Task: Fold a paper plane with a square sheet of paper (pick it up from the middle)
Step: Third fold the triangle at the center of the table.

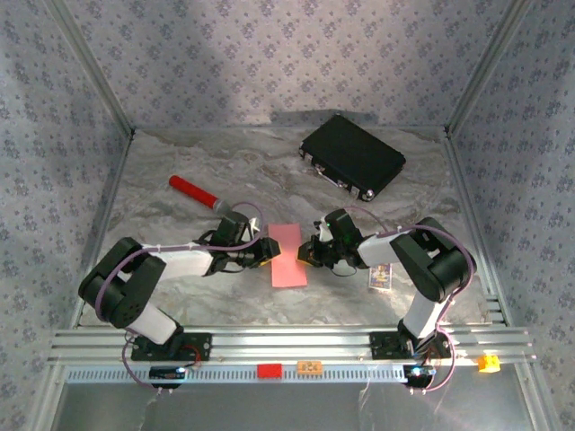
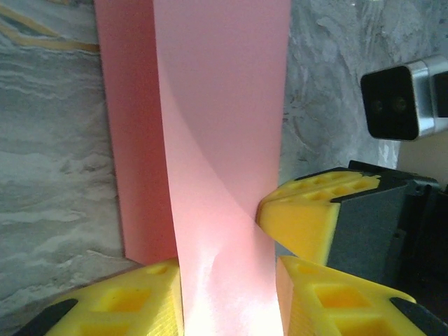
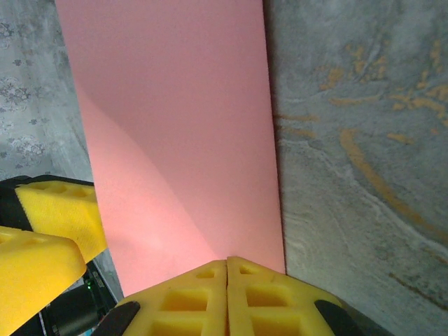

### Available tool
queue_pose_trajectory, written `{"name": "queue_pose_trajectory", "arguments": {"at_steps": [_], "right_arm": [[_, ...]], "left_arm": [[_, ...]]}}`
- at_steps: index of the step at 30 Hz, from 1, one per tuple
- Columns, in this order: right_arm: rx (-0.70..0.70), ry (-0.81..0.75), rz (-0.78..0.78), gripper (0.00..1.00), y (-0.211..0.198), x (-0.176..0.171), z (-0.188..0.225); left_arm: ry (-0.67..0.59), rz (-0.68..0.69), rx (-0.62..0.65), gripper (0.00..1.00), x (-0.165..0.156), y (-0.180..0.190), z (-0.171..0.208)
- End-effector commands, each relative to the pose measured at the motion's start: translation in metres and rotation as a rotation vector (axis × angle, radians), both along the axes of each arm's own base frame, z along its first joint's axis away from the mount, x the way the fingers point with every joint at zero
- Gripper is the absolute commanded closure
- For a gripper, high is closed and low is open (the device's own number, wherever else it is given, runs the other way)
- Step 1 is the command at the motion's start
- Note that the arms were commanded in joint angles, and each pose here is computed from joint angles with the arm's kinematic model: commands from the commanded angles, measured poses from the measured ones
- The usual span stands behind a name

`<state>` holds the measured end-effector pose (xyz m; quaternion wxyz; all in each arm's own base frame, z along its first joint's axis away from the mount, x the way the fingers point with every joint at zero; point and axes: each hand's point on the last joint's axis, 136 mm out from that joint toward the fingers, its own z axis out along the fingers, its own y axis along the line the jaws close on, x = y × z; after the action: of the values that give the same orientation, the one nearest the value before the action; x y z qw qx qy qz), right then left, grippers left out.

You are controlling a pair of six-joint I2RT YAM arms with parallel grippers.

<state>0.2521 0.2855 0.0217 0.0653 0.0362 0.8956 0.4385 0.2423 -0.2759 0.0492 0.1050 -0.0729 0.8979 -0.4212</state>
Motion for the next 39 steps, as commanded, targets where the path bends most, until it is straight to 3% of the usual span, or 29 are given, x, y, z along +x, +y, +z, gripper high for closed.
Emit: {"name": "queue_pose_trajectory", "arguments": {"at_steps": [1,17,27,33,39], "right_arm": [[-0.057,0.056,-0.032,0.90,-0.013,-0.007,-0.019],[-0.036,0.009,-0.037,0.82,-0.012,-0.004,-0.007],[-0.062,-0.062,-0.032,0.63,-0.015,0.000,0.010],[-0.098,-0.204,0.005,0.47,-0.014,-0.002,0.035],[-0.173,-0.431,0.140,0.44,-0.005,-0.017,0.065]], "left_arm": [[0.014,-0.010,-0.031,0.66,-0.002,-0.002,-0.001],[0.029,0.011,-0.032,0.92,-0.003,0.000,-0.004],[0.034,0.018,-0.047,0.95,-0.002,-0.002,0.000],[0.059,0.035,-0.042,0.95,-0.004,0.000,-0.004],[0.069,0.042,-0.038,0.95,-0.004,0.000,-0.005]]}}
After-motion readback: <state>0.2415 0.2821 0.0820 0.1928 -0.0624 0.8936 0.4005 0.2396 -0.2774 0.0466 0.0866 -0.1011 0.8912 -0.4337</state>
